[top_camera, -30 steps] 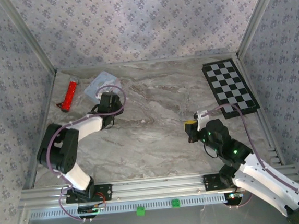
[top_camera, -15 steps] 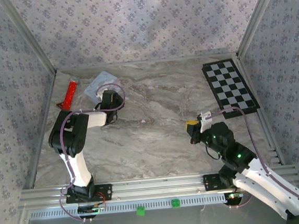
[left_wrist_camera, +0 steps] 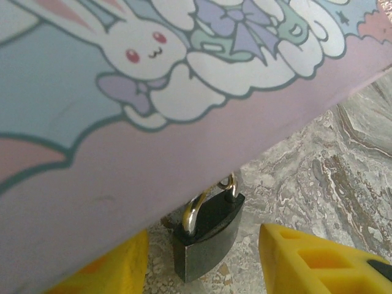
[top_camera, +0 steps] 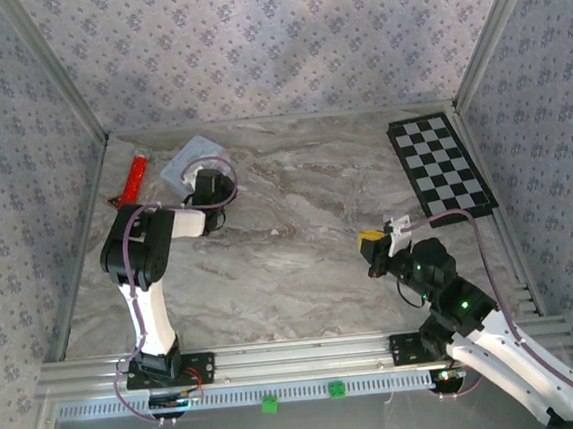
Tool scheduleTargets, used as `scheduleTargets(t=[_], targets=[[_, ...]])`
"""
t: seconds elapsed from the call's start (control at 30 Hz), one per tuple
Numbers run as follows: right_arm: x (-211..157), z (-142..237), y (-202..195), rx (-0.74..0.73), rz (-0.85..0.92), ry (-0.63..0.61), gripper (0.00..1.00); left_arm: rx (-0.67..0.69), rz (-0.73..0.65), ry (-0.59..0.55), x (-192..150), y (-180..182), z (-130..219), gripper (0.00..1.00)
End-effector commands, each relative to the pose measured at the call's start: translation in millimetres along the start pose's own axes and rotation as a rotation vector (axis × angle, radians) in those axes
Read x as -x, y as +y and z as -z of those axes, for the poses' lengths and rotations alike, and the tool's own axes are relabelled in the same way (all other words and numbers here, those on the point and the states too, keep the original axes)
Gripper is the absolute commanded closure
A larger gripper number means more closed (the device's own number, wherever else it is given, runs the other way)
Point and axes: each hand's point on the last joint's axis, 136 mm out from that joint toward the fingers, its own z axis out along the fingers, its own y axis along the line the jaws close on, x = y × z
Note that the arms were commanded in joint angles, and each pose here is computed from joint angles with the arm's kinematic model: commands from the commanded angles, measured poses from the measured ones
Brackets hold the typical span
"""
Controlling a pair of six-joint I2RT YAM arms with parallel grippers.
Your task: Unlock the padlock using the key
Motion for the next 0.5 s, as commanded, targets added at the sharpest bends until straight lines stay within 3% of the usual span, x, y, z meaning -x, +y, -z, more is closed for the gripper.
scheduleTargets(t=[0.0,0.47], targets=[[-0.2,0.8,1.0,0.012,0.000,-0.005,1.00,-0.029,0.029,-0.013,7.5,-6.7,-12.3,0.49],[-1.4,0.5,0.8,0.015,-0.004,-0.003,1.00,-0.034,0.022,-0.025,13.3,-10.1,-18.2,0.71]])
